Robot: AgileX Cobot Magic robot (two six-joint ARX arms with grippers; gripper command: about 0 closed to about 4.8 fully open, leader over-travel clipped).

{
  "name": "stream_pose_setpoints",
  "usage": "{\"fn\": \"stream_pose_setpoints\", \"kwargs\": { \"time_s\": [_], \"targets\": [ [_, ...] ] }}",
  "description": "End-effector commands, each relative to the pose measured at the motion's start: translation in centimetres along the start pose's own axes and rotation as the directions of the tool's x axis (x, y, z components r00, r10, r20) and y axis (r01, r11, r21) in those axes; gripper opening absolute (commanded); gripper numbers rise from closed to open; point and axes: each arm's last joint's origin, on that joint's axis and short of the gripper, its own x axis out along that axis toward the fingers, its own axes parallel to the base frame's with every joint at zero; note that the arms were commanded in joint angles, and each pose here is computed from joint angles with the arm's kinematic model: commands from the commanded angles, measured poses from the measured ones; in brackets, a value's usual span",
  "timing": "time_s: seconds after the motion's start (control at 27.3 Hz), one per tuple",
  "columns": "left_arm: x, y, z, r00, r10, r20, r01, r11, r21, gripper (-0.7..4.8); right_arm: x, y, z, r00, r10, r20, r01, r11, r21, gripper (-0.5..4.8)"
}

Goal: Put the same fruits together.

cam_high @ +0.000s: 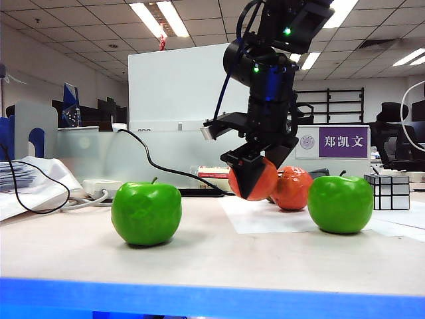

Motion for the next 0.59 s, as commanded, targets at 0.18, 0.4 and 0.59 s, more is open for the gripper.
{"fn": "stream_pose_setpoints", "kwargs": {
  "time_s": [0.18,0.4,0.59],
  "targets": [
    [0.0,-0.1,0.1,1.000,-0.002,0.009,0.002,1.000,0.013,2.91,1.1,0.0,0.0,1.000,-0.003,-0.004,0.003,1.000,0.000,-0.07],
    [0.0,-0.1,0.1,1.000,-0.002,0.010,0.001,1.000,0.013,2.91,1.7,0.3,-0.2,1.000,0.015,-0.020,-0.016,1.000,-0.004,-0.06],
    [0.0,0.0,0.1,1.000,0.005,0.012,-0.005,1.000,0.015,2.91,1.7,0.3,-0.2,1.000,0.015,-0.017,-0.015,1.000,-0.004,-0.03]
  ]
}}
